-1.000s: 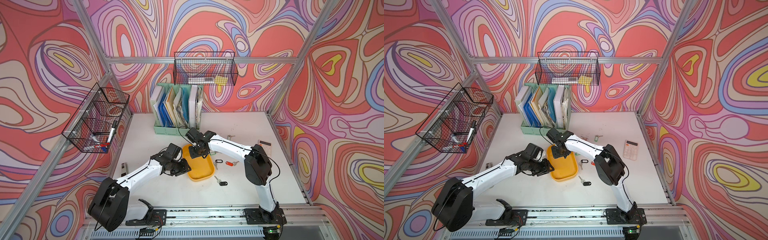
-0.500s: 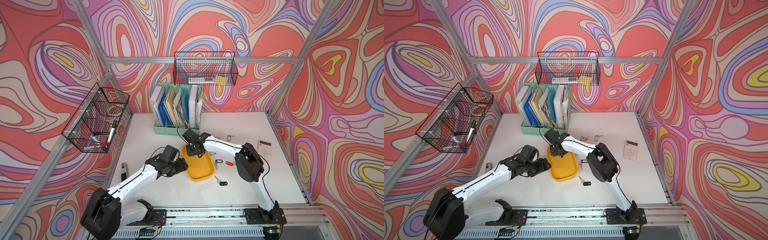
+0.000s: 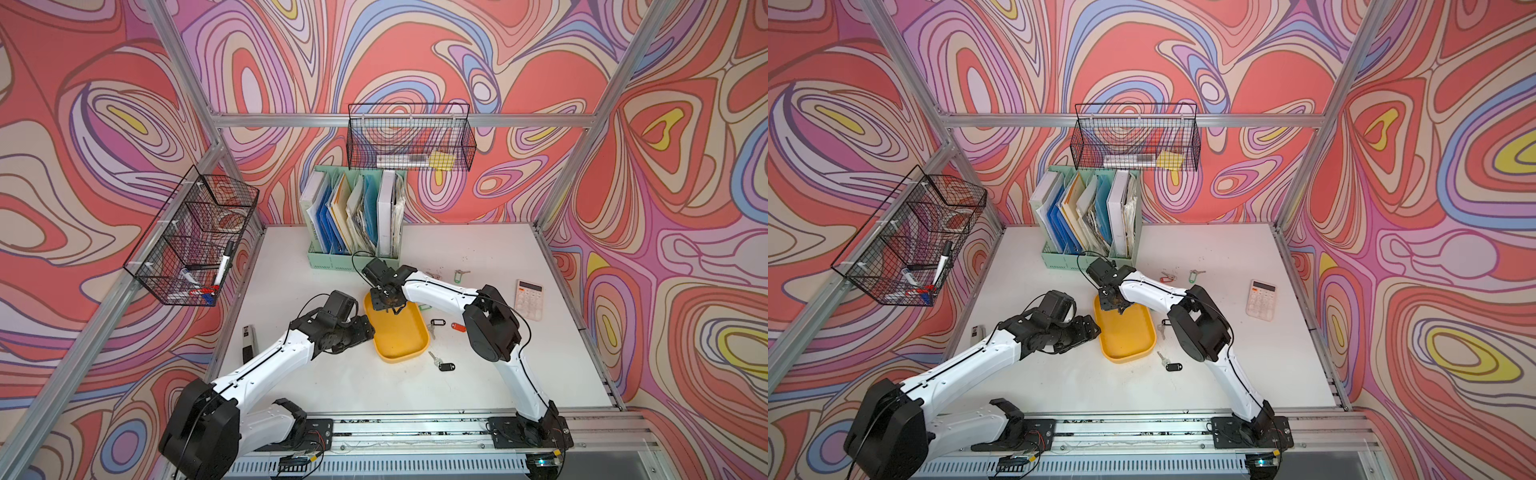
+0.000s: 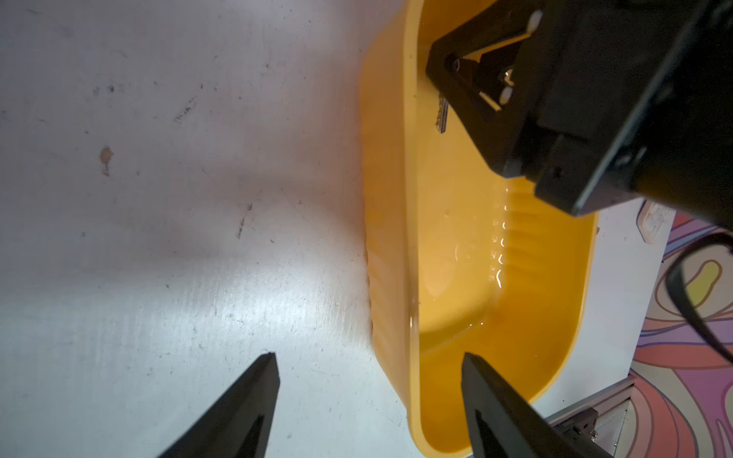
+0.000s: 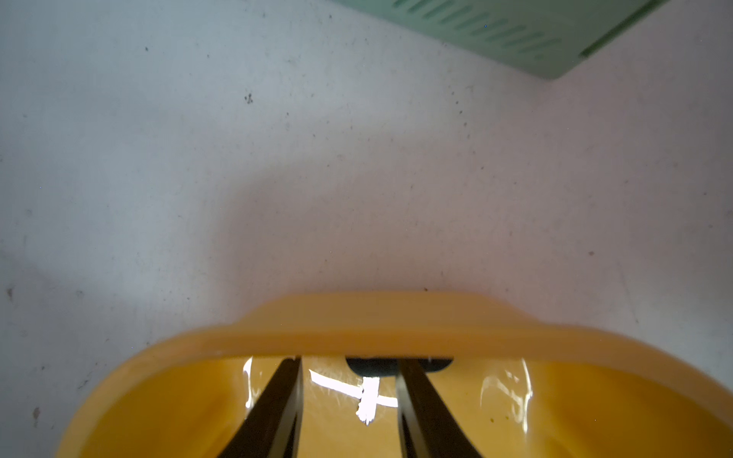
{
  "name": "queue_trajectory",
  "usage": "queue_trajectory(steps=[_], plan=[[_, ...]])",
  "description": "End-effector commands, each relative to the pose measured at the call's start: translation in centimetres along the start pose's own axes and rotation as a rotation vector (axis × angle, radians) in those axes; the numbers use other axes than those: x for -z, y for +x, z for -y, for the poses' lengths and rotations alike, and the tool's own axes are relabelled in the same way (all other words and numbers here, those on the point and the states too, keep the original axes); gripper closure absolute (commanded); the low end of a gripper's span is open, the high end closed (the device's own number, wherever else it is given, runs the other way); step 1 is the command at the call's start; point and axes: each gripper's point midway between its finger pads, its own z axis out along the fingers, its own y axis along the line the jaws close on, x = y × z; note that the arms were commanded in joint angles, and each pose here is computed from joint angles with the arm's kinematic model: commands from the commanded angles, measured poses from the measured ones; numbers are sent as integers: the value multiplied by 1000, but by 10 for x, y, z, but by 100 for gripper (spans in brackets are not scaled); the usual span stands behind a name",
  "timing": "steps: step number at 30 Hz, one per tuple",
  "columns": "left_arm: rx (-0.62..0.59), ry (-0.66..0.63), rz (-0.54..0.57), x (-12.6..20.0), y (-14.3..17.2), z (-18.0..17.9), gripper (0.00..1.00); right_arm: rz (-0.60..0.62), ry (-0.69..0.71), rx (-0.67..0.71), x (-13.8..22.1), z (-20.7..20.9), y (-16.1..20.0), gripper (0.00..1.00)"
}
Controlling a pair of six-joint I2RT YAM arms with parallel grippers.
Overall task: Take the keys out of the storage box
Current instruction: Pick up the key from the storage box.
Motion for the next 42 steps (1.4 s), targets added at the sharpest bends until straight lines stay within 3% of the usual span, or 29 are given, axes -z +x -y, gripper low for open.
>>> queue_trajectory(steps=[1,14,26,34,42], plan=[[12,-30,-27,-4,6,-9,21,8,21,-3,-9,-1,-4,58],[7,-29,-26,-3,5,-8,20,-31,42,0,-22,4,8,61],[-10,-34,-14,2,1,-5,19,-84,-7,-12,-29,2,30,88],[-5,-45,9,9,-5,-10,19,-47,-61,-14,-7,-7,22,100],[3,-54,40,19,-11,-17,16,18,-118,22,41,-23,11,100]])
